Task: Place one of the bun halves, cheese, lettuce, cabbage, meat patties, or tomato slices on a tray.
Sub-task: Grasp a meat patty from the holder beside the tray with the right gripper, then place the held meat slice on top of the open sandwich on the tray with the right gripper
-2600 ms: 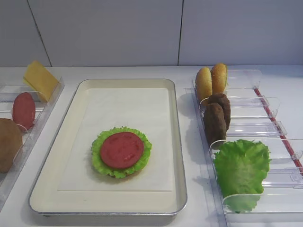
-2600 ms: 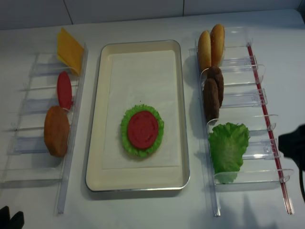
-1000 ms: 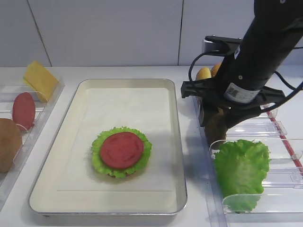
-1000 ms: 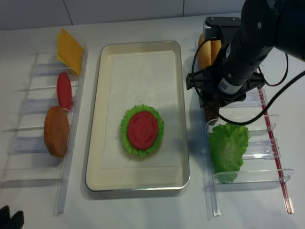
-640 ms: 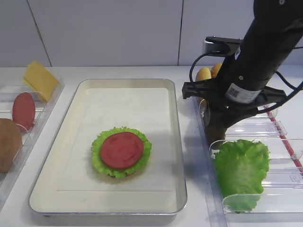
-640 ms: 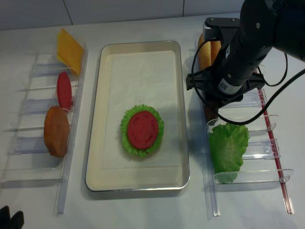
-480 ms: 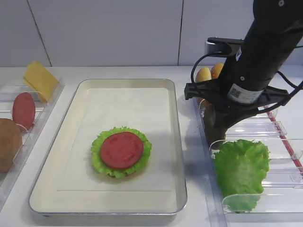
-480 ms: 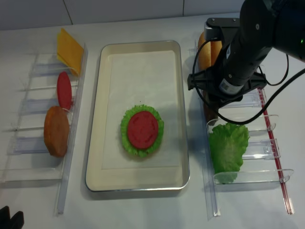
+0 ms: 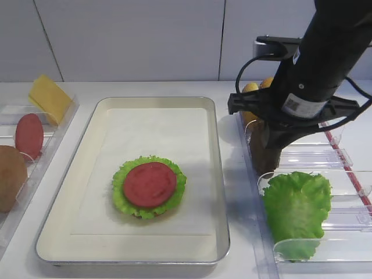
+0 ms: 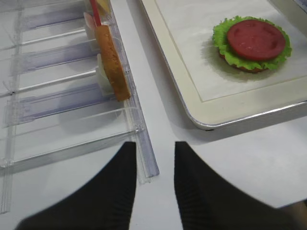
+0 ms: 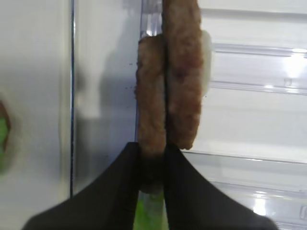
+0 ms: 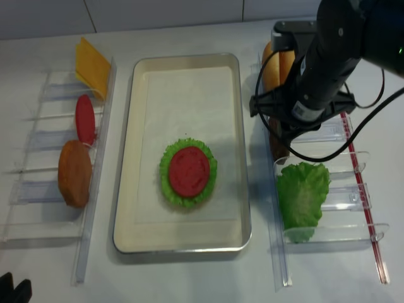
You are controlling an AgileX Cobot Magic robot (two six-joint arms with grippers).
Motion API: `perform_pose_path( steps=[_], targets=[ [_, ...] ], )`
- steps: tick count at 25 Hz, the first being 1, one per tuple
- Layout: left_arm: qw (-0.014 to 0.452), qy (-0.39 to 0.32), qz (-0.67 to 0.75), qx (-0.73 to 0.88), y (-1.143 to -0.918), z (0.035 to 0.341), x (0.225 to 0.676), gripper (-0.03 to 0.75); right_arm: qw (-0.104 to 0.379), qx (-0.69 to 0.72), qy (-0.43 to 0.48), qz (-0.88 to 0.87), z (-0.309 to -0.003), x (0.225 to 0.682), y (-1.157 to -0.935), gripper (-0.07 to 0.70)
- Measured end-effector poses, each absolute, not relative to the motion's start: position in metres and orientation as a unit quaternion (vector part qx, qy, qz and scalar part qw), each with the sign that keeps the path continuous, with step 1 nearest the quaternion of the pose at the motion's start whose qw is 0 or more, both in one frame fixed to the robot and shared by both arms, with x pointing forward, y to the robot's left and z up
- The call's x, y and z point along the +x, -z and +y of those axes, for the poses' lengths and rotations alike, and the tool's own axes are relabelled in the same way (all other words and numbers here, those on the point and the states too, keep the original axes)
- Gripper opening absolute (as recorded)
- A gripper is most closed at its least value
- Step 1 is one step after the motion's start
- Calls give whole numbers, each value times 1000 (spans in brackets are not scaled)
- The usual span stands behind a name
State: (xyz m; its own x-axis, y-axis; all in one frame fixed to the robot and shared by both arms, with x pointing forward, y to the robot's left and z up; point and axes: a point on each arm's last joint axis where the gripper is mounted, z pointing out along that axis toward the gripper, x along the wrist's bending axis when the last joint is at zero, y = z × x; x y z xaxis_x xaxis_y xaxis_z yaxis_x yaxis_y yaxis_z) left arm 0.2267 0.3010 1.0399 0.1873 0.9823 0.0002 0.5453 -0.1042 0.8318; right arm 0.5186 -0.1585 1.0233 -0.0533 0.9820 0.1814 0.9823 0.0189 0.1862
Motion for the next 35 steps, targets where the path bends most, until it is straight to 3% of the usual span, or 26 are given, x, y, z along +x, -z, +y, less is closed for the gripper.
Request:
perform_pose_path(
  steps=[5, 11, 18, 22, 27, 35],
  targets=[
    [363, -301, 562, 679, -1040, 301, 227, 210, -7, -683, 150, -715, -161, 513, -1048, 139],
    [363, -301, 562, 679, -1040, 301, 227, 210, -10, -679, 163, -716, -163, 507, -1061, 139],
    [363, -301, 562, 679, -1040, 301, 227, 210, 55, -642, 236, -728, -147, 495, -1078, 139],
    [363, -301, 562, 679, -1040, 301, 227, 210, 63, -613, 252, -746, -128, 487, -1079, 139],
    [363, -301, 562, 679, -1040, 301, 227, 210, 116, -571, 299, -756, -96, 486, -1073, 139],
    [363, -301, 562, 679, -1040, 301, 227, 210, 192, -547, 322, -748, -71, 500, -1044, 139]
  ],
)
